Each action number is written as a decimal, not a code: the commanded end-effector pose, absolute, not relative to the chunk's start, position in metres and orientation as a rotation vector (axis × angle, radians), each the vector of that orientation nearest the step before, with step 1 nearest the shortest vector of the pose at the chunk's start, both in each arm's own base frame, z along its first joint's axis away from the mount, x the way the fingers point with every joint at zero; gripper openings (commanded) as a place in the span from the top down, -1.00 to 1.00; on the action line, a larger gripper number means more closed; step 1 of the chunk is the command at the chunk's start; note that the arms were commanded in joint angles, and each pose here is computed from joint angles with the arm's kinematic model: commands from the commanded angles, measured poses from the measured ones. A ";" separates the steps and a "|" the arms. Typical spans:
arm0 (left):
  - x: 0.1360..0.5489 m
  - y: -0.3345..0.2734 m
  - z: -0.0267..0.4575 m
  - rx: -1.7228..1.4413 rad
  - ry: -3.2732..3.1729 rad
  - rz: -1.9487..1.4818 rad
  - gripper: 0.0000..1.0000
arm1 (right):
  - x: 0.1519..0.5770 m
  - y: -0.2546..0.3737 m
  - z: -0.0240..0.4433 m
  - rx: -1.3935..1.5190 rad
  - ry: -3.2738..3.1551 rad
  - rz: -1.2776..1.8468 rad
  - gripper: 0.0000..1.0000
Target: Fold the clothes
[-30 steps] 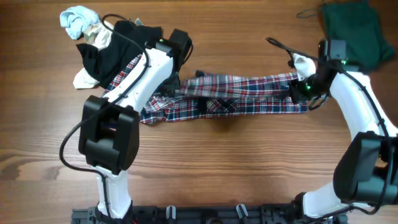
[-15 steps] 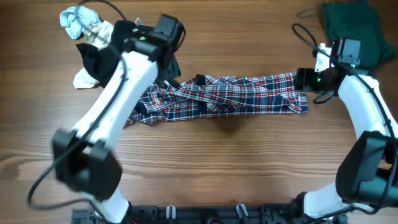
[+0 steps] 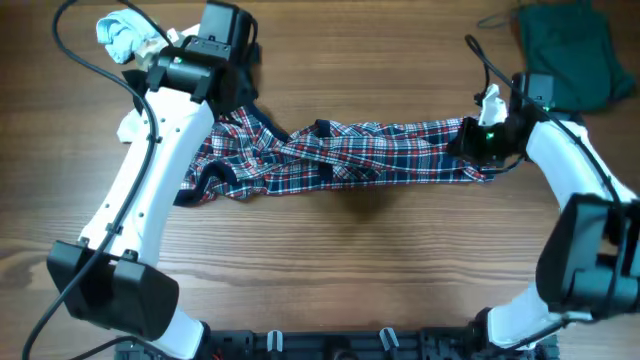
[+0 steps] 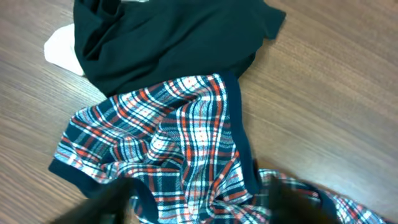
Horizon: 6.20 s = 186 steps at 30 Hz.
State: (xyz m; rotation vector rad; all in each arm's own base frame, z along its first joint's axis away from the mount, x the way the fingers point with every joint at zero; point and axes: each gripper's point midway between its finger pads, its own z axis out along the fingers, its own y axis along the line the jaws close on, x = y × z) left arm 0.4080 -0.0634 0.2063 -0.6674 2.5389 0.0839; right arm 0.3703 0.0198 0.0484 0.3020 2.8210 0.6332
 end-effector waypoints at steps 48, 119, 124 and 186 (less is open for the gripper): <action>0.373 -0.065 0.156 -0.724 2.776 -0.009 -1.00 | 0.402 -0.188 0.006 0.428 2.823 0.351 -0.97; 0.382 -0.040 0.182 -0.801 2.663 -0.134 -1.00 | 0.399 0.194 0.070 -0.447 2.829 0.819 0.92; 0.358 -0.055 0.148 -0.812 2.800 -0.215 -0.99 | 0.401 0.191 0.166 -0.520 2.666 0.781 -0.37; 0.379 -0.315 0.171 0.223 2.308 -0.800 0.92 | 0.365 0.073 0.192 -0.264 2.772 0.603 -0.25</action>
